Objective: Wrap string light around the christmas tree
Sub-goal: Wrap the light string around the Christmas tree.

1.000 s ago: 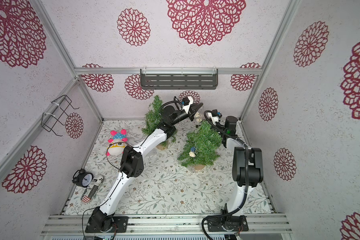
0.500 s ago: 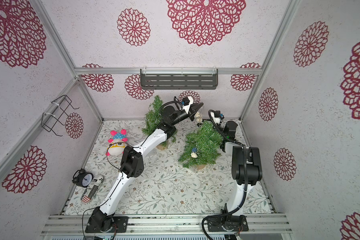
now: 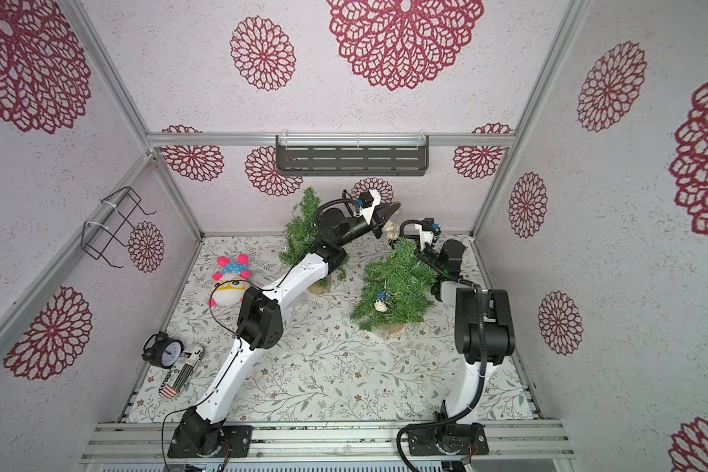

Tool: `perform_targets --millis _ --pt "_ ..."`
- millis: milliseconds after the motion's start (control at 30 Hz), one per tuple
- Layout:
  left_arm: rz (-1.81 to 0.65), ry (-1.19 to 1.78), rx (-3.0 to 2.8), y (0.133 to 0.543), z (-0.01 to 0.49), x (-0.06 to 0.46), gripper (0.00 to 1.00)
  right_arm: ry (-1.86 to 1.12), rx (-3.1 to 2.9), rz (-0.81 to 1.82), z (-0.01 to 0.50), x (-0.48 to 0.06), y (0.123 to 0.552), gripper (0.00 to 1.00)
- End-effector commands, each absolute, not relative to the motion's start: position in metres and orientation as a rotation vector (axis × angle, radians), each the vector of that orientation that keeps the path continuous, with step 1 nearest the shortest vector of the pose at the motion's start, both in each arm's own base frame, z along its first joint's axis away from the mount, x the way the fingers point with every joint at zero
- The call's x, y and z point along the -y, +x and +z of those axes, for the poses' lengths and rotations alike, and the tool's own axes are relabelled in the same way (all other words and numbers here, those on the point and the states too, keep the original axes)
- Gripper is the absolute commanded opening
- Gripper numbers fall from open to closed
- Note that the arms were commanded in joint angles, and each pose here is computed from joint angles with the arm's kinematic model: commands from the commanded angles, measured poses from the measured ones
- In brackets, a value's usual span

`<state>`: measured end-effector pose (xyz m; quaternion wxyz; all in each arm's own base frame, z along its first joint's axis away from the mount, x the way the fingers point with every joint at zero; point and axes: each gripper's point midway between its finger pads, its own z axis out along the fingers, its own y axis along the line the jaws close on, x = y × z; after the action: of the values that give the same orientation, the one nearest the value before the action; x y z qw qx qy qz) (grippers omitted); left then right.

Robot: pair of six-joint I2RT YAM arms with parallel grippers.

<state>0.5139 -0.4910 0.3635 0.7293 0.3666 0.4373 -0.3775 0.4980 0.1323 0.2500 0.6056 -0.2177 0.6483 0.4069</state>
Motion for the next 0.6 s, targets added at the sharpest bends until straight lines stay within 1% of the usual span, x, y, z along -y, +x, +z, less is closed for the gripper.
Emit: perform_targets --millis 0,100,167,200,267,300,400,567 --pt "-0.84 0.821 -0.933 0.504 0.382 0.489 0.0 -0.467 -1.446 0.863 0.292 -0.127 0.496 0.3" --pt "-0.845 0.83 -0.935 0.502 0.384 0.488 0.0 -0.403 -1.489 0.804 0.292 -0.118 0.498 0.23" --pt "-0.846 0.836 -0.939 0.501 0.385 0.488 0.01 -0.368 -1.523 0.761 0.289 -0.112 0.498 0.23" --pt "-0.845 0.843 -0.938 0.5 0.386 0.488 0.01 -0.349 -1.544 0.74 0.287 -0.109 0.499 0.27" --pt "-0.839 0.86 -0.934 0.497 0.388 0.488 0.0 -0.308 -1.606 0.686 0.279 -0.101 0.5 0.44" --pt "-0.838 0.865 -0.932 0.496 0.39 0.488 0.0 -0.298 -1.626 0.665 0.277 -0.098 0.499 0.49" --pt "-0.842 0.887 -0.936 0.495 0.39 0.487 0.0 -0.283 -1.646 0.61 0.277 -0.09 0.488 0.57" --pt "-0.854 0.932 -0.983 0.496 0.379 0.485 0.0 -0.288 -1.653 0.55 0.295 -0.078 0.472 0.63"
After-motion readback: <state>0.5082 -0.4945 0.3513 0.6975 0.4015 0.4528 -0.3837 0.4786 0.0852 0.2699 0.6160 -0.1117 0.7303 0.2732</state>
